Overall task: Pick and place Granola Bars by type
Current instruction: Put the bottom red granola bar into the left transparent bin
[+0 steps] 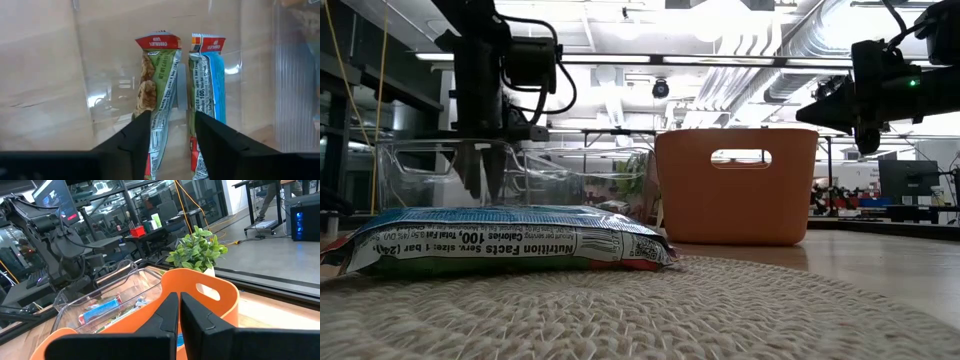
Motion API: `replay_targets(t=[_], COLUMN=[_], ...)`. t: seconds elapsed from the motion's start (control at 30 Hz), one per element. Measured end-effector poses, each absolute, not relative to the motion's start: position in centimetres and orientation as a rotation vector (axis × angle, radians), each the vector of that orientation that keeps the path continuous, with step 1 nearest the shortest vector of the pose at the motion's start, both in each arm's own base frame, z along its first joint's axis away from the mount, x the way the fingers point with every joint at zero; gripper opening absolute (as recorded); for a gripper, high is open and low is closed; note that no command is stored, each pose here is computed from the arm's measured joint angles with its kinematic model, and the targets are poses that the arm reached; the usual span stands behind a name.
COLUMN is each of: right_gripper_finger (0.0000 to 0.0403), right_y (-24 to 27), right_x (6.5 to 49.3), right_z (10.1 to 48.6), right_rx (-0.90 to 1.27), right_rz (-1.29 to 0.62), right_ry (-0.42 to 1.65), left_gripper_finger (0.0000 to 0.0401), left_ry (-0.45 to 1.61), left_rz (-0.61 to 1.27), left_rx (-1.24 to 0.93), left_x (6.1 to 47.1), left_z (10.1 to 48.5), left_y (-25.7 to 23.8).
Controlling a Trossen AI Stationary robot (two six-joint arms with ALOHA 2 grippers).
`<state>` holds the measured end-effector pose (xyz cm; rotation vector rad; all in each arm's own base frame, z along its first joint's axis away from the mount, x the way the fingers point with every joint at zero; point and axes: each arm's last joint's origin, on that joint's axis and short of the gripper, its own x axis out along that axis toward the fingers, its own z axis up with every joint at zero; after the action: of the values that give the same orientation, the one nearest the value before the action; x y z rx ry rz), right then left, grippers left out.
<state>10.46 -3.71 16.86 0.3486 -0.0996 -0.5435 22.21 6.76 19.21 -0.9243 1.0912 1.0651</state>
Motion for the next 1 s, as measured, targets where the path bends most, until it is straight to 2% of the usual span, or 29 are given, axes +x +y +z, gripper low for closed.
replay_targets(t=[0.2, 0.43, 0.57, 0.8, 0.9, 1.0], right_gripper_finger=[0.0000, 0.0000, 0.0000, 0.0000, 0.0000, 0.0000], right_y=[-3.7, -3.7, -3.7, -3.7, -3.7, -3.7], right_x=[10.5, 10.5, 10.5, 10.5, 10.5, 10.5], right_z=[16.9, 16.9, 16.9, 16.9, 16.9, 16.9], right_rx=[0.349, 0.349, 0.349, 0.349, 0.349, 0.349], right_rz=[-0.544, -0.543, -0.543, -0.543, -0.543, -0.543], right_ry=[-0.100, -0.100, -0.100, -0.099, -0.100, -0.100], left_gripper_finger=[0.0186, 0.0189, 0.0189, 0.0188, 0.0188, 0.0188], left_ry=[1.021, 0.809, 0.641, 0.368, 0.324, 0.332], left_rz=[0.992, 0.839, 0.600, 0.011, -0.122, -0.178], left_rx=[-0.876, -0.731, -0.675, -0.607, -0.551, -0.507], left_x=[22.2, 21.6, 21.0, 21.1, 21.4, 21.5], left_z=[20.9, 26.9, 30.6, 35.2, 35.9, 36.0], left_y=[6.8, 6.7, 6.2, 3.6, 1.6, -0.5])
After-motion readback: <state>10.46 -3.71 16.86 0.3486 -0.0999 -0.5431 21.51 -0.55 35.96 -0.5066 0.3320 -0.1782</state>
